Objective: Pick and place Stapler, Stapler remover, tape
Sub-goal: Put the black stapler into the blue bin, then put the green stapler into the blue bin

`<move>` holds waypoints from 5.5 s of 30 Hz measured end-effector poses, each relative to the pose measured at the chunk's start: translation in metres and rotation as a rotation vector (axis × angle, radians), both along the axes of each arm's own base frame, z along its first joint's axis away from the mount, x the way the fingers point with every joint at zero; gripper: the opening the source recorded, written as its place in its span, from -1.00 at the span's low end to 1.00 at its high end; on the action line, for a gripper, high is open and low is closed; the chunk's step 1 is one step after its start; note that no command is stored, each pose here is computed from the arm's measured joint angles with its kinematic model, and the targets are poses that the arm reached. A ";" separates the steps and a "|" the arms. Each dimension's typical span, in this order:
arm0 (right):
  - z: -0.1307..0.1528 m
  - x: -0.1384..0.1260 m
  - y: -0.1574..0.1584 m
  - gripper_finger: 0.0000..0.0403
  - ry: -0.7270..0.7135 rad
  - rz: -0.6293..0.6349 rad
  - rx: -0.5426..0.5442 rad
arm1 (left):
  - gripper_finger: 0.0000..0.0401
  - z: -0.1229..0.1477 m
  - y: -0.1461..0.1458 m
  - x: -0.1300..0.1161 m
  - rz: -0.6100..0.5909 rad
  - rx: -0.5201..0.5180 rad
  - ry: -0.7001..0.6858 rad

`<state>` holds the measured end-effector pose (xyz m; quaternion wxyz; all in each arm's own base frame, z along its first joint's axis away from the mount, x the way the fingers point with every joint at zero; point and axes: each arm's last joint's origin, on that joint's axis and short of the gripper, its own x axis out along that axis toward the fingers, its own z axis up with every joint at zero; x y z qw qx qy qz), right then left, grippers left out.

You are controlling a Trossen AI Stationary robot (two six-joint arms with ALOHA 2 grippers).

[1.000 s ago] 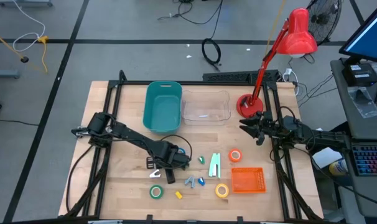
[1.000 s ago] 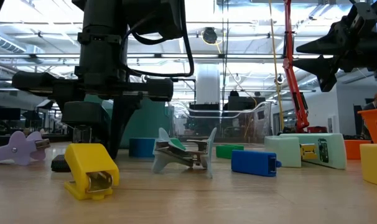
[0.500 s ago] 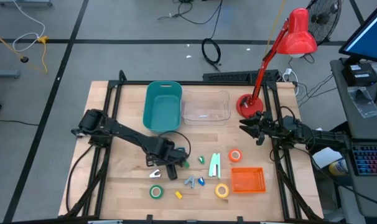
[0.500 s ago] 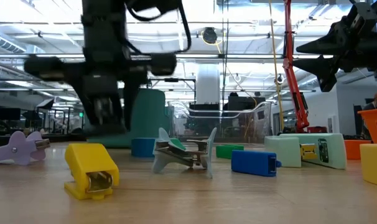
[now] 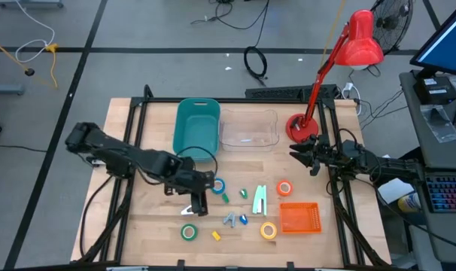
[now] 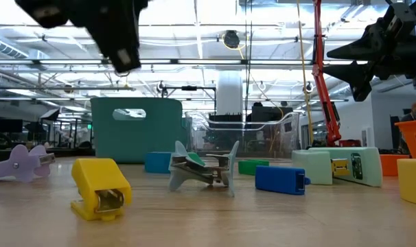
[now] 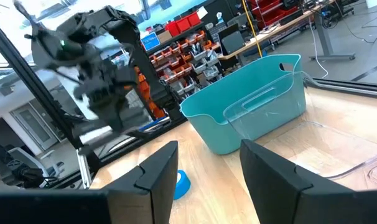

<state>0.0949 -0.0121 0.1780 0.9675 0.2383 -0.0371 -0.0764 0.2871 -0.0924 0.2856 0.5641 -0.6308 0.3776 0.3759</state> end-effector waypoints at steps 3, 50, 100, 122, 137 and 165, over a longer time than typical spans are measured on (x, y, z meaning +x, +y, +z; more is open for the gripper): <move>0.000 0.000 0.000 -0.16 0.000 0.000 0.000 | -0.21 0.013 0.002 -0.005 0.024 0.018 -0.075; 0.000 -0.001 -0.005 -0.16 -0.001 -0.183 0.007 | -0.22 -0.015 0.273 -0.012 -0.052 0.375 0.270; 0.000 -0.001 -0.005 -0.16 -0.002 -0.183 0.008 | -0.09 -0.103 0.295 0.008 -0.168 0.219 0.537; 0.000 -0.001 -0.005 -0.16 -0.001 -0.182 0.008 | 0.39 -0.051 0.294 0.003 -0.143 0.261 0.371; 0.000 -0.001 -0.005 -0.16 -0.002 -0.179 0.008 | 0.39 0.057 0.185 -0.003 -0.381 0.464 0.004; 0.009 0.004 0.006 -0.16 -0.061 0.210 -0.009 | 0.39 0.075 0.030 0.002 -0.442 0.812 -0.135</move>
